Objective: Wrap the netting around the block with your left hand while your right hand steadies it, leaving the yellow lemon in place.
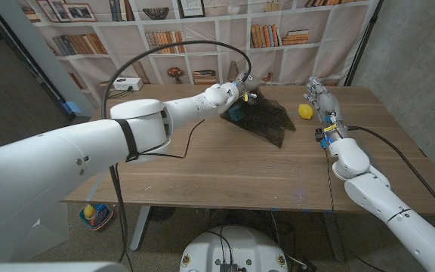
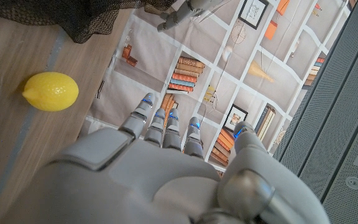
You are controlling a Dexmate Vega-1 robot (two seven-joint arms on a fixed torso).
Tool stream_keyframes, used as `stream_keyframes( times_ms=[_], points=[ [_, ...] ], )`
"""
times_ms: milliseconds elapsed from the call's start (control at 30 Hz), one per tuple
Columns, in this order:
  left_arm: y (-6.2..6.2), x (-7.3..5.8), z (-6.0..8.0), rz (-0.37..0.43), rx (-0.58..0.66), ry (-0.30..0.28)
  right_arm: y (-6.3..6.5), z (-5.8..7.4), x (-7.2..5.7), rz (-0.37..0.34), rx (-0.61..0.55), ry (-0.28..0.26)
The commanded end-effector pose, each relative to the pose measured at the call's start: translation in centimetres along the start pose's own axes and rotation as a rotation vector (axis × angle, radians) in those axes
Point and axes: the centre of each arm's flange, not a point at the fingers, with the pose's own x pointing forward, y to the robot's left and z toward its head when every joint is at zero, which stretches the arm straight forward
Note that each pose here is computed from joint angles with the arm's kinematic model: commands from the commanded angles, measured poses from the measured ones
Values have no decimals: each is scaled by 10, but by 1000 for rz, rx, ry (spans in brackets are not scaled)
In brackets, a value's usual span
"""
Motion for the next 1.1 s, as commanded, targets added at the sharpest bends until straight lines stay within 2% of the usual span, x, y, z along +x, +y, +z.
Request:
stream_keyframes(
  times_ms=[33, 167, 333, 600, 667, 733, 967, 1100],
  points=[
    [-18, -5, -5, -24, 193, 45, -4, 0, 6, 10, -2, -7],
    [-21, -10, -6, 32, 213, 83, -4, 0, 7, 12, -4, -9],
    [-16, -21, -12, 166, 209, 203, -4, 1, 8, 13, -8, -10],
    [5, -48, -25, 491, 85, 414, -1, 3, 9, 18, -16, -8],
    [12, -57, -29, 570, 44, 437, 0, 4, 9, 20, -16, -8],
    [18, -64, -32, 604, 9, 438, 1, 4, 10, 25, -15, -10],
    [33, -90, -42, 704, -110, 507, 6, 5, 15, 36, -15, -16],
    [39, -105, -49, 729, -211, 513, 8, 6, 17, 43, -16, -15]
  ],
)
